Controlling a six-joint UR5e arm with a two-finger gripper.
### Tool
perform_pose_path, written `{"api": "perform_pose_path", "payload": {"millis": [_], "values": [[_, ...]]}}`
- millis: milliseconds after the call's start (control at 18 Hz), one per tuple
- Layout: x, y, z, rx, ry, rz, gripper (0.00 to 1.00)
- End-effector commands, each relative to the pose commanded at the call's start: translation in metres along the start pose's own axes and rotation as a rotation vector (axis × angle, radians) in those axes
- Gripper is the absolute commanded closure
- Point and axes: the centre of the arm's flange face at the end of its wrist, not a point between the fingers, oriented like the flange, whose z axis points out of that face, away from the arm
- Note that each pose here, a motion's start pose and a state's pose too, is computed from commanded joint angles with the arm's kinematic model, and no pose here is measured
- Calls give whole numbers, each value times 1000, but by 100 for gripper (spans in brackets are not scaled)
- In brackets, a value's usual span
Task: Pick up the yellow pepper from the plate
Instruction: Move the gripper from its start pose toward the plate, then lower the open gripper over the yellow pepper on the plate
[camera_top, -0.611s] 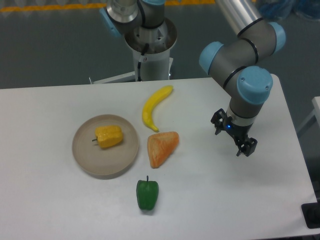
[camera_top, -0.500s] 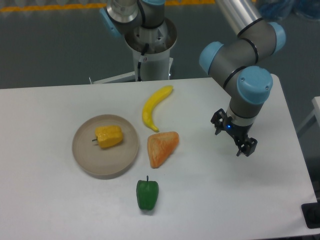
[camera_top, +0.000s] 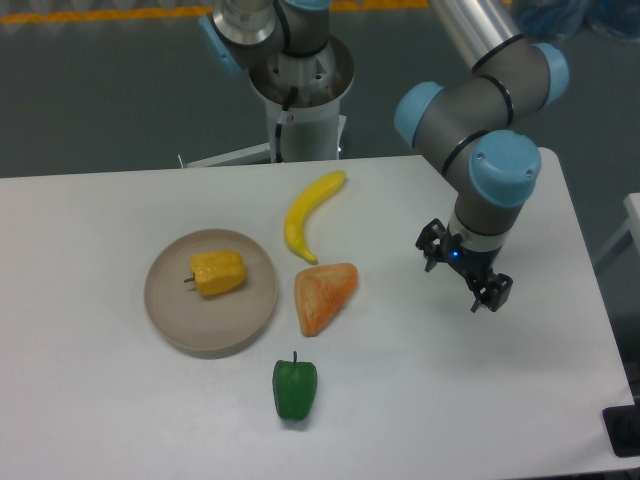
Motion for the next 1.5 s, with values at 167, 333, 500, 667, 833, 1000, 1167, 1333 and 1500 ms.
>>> {"api": "perform_pose_path", "payload": {"millis": [167,333,500,667,833,1000,1167,1333,1500], "values": [[22,-35,-4,7,-2,12,0],[48,-68,3,5,18,38,0],[77,-96,11,0,38,66,0],[118,-119,20,-11,69,120,0],[180,-136,35,-30,116,195,0],[222,-159,39,-40,129,235,0],[247,-177,40,-43,133,274,0],[266,-179,54,-60,160,300,0],[274,-181,65,-66,169,310,0]]}}
